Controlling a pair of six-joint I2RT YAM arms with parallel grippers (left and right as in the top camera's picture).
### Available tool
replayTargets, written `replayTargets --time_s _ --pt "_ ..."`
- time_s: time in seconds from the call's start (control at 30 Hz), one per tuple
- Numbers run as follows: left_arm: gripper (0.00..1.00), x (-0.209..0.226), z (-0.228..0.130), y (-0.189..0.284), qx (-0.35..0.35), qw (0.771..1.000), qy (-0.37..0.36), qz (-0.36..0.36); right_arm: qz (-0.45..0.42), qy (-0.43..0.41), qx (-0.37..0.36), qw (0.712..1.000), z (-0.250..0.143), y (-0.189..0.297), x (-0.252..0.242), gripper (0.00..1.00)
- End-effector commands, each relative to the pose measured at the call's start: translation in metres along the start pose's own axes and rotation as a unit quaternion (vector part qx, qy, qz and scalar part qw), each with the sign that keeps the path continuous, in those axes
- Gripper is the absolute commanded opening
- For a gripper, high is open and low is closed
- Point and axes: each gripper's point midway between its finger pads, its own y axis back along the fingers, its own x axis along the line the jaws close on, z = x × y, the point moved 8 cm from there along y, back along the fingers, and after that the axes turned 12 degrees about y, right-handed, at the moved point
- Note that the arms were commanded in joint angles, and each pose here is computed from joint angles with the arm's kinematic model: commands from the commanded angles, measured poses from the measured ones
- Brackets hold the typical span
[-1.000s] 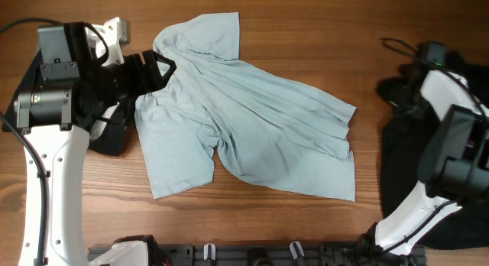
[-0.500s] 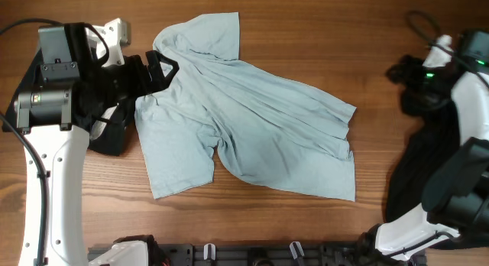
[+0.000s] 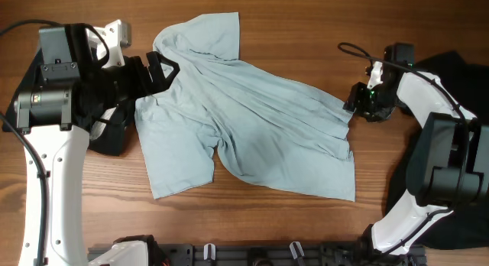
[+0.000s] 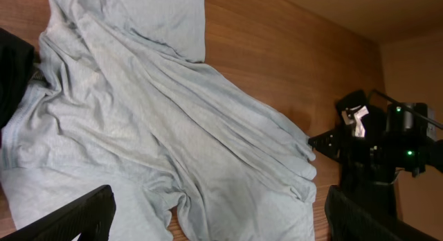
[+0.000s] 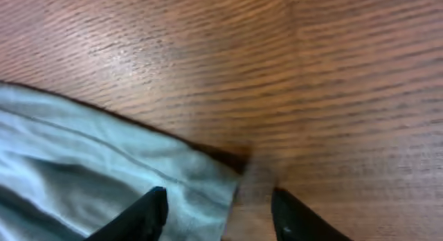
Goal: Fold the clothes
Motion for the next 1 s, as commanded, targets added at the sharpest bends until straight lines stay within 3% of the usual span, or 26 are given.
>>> replayTargets --time_s 0.0,0.1,0.13,0.27,0.4,0.47,0.53,0.57,0.6,0.63,0.97 --pt "0.96 0.000 0.000 0.003 -0.008 1.000 -0.009 0.009 0.015 0.005 0.007 1.000 -0.010 -0.020 0.000 0.47" --pt "0.96 0.002 0.001 0.003 -0.011 1.000 -0.008 0.016 0.019 0.006 -0.014 1.000 -0.009 -0.027 0.000 0.21" --pt "0.97 0.002 0.001 0.003 -0.011 1.000 -0.008 0.016 0.021 0.002 -0.027 0.999 -0.004 -0.026 0.000 0.04" --pt "0.97 0.002 0.001 0.003 -0.012 1.000 -0.009 0.016 0.061 -0.006 -0.133 0.989 0.045 0.016 0.005 0.04" --pt "0.97 0.002 0.001 0.003 -0.012 1.000 -0.008 0.016 0.058 -0.019 -0.402 0.914 0.147 0.142 -0.014 0.04" --pt "0.96 0.002 0.001 0.003 -0.011 1.000 -0.008 0.016 0.043 -0.013 -0.485 0.873 0.170 0.188 -0.019 0.04" --pt "0.97 0.002 0.001 0.003 -0.011 1.000 -0.008 0.016 -0.018 -0.056 -0.566 0.822 0.184 0.236 -0.035 0.04" --pt "0.97 0.002 0.001 0.003 -0.011 1.000 -0.008 0.016 -0.036 -0.079 -0.580 0.810 0.185 0.244 -0.042 0.05" --pt "0.97 0.002 0.001 0.003 -0.011 1.000 -0.008 0.016 -0.042 -0.095 -0.587 0.803 0.185 0.247 -0.047 0.38" --pt "0.97 0.002 0.000 0.003 -0.010 1.000 -0.007 0.017 -0.036 -0.094 -0.584 0.805 0.184 0.248 -0.052 0.98" --pt "0.99 0.010 -0.010 -0.001 0.020 0.999 -0.033 0.037 0.002 -0.087 -0.380 0.921 0.130 0.204 -0.049 1.00"
